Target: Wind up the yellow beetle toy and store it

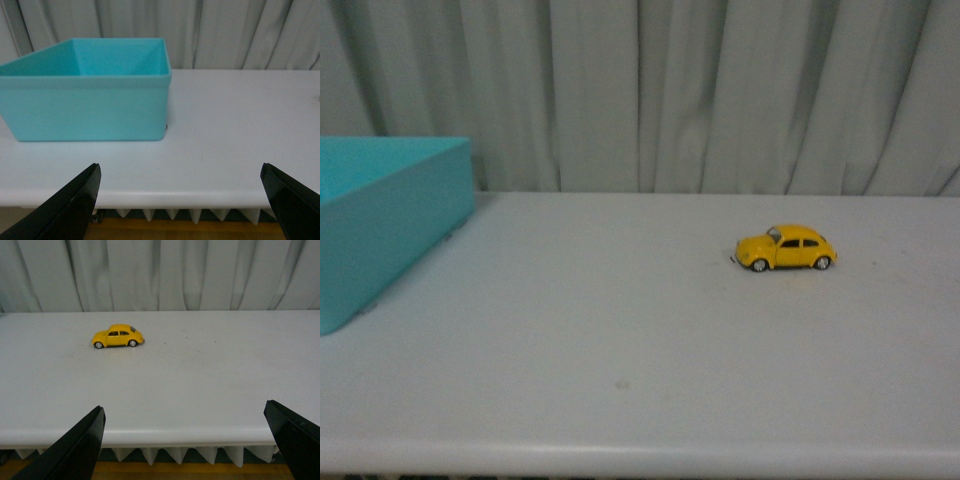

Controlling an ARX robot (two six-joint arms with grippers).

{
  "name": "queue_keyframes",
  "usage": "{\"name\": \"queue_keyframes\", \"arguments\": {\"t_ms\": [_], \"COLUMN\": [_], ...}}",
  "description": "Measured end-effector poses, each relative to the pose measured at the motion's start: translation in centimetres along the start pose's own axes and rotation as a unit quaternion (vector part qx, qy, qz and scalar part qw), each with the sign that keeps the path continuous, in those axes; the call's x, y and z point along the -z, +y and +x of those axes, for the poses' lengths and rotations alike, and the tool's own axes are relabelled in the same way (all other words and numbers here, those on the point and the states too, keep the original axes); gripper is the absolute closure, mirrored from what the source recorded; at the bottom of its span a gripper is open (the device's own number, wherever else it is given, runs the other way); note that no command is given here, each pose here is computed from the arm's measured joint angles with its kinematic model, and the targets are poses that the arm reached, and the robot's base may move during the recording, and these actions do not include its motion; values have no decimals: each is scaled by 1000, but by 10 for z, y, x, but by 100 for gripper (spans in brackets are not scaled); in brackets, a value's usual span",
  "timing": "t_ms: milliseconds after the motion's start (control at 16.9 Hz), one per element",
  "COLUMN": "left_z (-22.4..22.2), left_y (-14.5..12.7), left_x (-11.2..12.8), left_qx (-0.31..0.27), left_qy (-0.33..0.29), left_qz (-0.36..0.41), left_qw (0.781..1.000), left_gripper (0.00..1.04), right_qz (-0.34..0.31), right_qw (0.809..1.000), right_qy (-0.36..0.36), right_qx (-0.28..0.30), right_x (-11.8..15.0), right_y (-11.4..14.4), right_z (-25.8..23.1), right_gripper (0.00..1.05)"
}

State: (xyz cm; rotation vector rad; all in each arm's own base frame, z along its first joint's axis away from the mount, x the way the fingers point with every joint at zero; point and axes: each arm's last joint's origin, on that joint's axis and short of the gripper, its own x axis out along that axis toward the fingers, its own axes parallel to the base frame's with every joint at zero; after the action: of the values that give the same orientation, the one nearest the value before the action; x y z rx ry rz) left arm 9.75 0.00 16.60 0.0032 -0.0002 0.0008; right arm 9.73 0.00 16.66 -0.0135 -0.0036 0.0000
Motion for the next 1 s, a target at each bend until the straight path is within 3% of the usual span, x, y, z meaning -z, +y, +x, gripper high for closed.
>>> {"name": "queue_keyframes", "arguments": {"t_ms": [1003], "left_z": [0], "left_y": [0], "left_x": [0], "left_qx": [0], "left_qy": [-1], "left_qz": [0], "left_qw": [1000], "left_gripper": [7], "right_qz": [2], "right_qw": [1000], "right_qy": [0], "right_qx": [0], "right_x": [0], "right_y": [0], "right_z": [0], "right_gripper": [7]}}
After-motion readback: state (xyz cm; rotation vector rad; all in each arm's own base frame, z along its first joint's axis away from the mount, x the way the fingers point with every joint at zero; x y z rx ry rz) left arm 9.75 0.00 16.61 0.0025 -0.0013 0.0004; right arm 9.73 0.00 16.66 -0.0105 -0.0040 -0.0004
